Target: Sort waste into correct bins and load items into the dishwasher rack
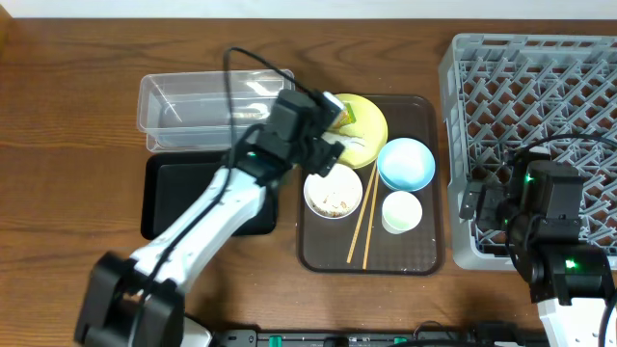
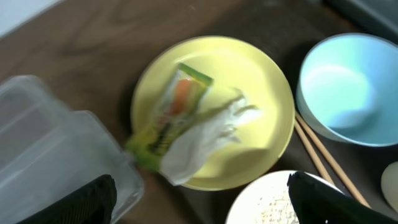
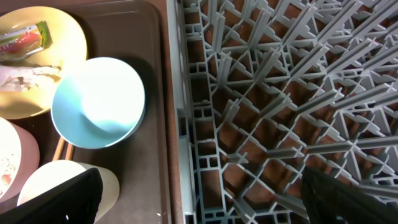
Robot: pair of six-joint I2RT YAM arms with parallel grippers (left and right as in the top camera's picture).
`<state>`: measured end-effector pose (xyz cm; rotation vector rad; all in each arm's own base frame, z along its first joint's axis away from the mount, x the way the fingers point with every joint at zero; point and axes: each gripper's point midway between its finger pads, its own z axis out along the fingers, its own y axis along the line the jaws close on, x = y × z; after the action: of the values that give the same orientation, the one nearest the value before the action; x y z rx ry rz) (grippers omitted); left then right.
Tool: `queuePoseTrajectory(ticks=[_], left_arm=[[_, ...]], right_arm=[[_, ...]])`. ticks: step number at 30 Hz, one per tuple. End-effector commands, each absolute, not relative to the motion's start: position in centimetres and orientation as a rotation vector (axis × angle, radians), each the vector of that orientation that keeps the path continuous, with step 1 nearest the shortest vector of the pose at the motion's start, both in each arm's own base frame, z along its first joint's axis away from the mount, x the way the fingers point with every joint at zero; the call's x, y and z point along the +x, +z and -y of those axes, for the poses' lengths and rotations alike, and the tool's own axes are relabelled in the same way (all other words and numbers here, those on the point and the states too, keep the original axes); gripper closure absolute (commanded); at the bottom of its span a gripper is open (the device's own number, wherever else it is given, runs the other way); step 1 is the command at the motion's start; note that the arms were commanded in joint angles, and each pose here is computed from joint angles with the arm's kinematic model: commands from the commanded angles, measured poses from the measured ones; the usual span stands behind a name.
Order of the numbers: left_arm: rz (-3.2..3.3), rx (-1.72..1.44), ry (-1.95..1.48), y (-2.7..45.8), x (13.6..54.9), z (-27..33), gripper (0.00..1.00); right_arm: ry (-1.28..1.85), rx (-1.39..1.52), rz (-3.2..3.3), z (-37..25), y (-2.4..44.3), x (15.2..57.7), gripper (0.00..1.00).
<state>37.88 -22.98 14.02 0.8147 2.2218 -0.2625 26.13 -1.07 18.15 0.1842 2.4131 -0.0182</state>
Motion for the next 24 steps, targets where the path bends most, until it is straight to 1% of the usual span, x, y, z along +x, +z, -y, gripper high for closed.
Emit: queuePoseTrajectory(ticks=[1, 3, 5, 9, 13, 19, 21, 22, 23, 24], left_arm=[[-2.204, 0.895, -0.262, 12.5, 38.2, 24.7, 0.10], [-2.205, 0.901, -0.264, 11.3, 38.6, 25.2, 0.10], [-2.207, 0.895, -0.249, 10.1, 39.4, 25.4, 0.13], [-2.219, 0.884, -0.222, 7.8, 40.5, 25.5, 0.14], [-2.227, 0.866, -0.176, 6.0, 41.5, 25.3, 0.17], [-2.258, 0.861, -0.129, 3.8, 41.9, 24.8, 0.21], [-2.273, 0.867, -0.126, 3.1, 41.8, 24.7, 0.26], [-2.283, 0.871, -0.124, 2.7, 41.7, 24.7, 0.33], [-2.285, 0.871, -0.123, 2.6, 41.7, 24.7, 0.35], [-2.287, 0.872, -0.123, 2.5, 41.7, 24.6, 0.41]], right_arm=[[-0.032, 0.198, -2.387, 1.4, 19.1, 26.4, 0.01], [-0.032, 0.197, -2.387, 1.4, 19.1, 26.4, 0.01], [-0.032, 0.198, -2.388, 1.4, 19.1, 26.4, 0.01], [-0.032, 0.198, -2.394, 1.4, 19.0, 26.3, 0.01], [-0.033, 0.198, -2.405, 1.4, 18.8, 26.1, 0.01], [-0.033, 0.198, -2.409, 1.4, 18.8, 26.0, 0.01], [-0.033, 0.198, -2.410, 1.4, 18.8, 26.0, 0.01], [-0.033, 0.199, -2.409, 1.4, 18.8, 26.0, 0.01], [-0.034, 0.198, -2.410, 1.4, 18.8, 26.0, 0.01], [-0.034, 0.198, -2.410, 1.4, 18.8, 26.0, 0.01]])
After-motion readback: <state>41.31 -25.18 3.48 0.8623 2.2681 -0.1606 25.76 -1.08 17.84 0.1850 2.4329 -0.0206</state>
